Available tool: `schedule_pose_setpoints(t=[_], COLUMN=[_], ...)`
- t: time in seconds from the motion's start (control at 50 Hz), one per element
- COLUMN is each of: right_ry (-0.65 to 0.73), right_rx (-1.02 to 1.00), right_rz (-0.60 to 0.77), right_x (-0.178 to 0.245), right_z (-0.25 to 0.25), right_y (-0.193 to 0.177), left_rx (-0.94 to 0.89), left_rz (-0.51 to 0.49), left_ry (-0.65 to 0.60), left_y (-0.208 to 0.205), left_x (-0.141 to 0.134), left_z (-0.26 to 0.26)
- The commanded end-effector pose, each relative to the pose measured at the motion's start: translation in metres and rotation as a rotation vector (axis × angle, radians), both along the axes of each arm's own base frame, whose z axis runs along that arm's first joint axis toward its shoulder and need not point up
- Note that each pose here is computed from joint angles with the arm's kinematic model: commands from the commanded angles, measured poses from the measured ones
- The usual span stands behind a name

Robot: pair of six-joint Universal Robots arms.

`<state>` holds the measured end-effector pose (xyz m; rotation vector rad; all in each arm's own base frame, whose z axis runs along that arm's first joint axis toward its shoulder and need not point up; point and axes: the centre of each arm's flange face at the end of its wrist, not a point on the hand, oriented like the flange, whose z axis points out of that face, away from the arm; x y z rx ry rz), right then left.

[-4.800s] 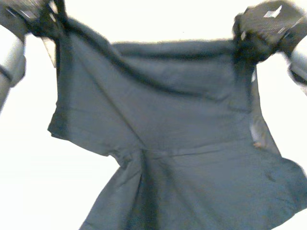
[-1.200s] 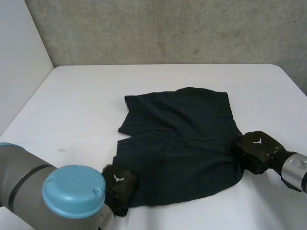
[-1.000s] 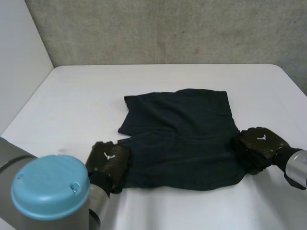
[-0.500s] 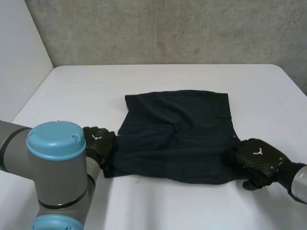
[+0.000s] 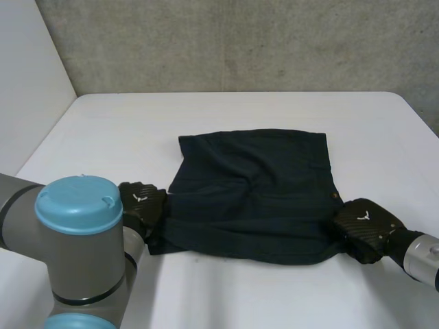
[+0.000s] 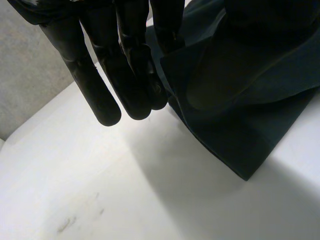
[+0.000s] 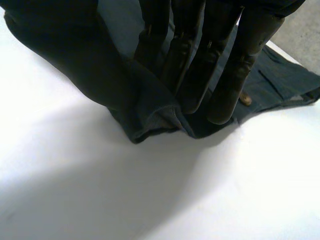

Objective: Fold the shorts.

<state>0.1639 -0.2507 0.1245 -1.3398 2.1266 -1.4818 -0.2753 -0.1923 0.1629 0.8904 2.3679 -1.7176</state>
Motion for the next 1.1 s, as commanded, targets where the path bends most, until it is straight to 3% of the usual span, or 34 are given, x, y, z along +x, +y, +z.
schedule_pose_setpoints(t=[0.02,0.14,0.28,0.38,0.5,0.66,0.78,0.98,1.06,1.1], right_ry=[-0.005,-0.075,-0.102,-0.132,-0.143,-0.071,0.114,0.128,0.023,-0.077], right_rx=[-0.074,-0.21,-0.304,-0.329,-0.306,-0.038,0.07,-0.079,-0.254,-0.381], right_rz=[-0.059,-0.175,-0.187,-0.196,-0.211,-0.162,-0.17,-0.218,-0.238,-0.24], right_x=[0.012,0.009,0.01,0.011,0.01,0.036,0.055,0.075,0.092,0.104], right_z=[0.04,0.124,0.194,0.218,0.216,0.147,0.09,0.075,0.109,0.141], right_y=[-0.007,-0.007,0.022,0.03,0.028,0.011,0.001,-0.045,-0.068,-0.079], left_rx=[-0.072,-0.14,-0.203,-0.299,-0.299,-0.074,0.009,-0.097,-0.245,-0.389], left_rz=[-0.017,-0.032,-0.083,-0.137,-0.175,-0.171,-0.137,-0.071,-0.056,-0.044], left_ry=[0.046,0.05,0.019,0.092,0.102,-0.039,-0.096,-0.042,0.011,0.071], left_y=[0.013,0.035,0.06,0.079,0.081,0.047,0.001,-0.086,-0.119,-0.132], left_x=[0.005,0.022,0.038,0.047,0.046,0.024,0.004,-0.028,-0.04,-0.045], left_z=[0.046,0.101,0.138,0.176,0.176,0.104,0.056,0.054,0.089,0.131])
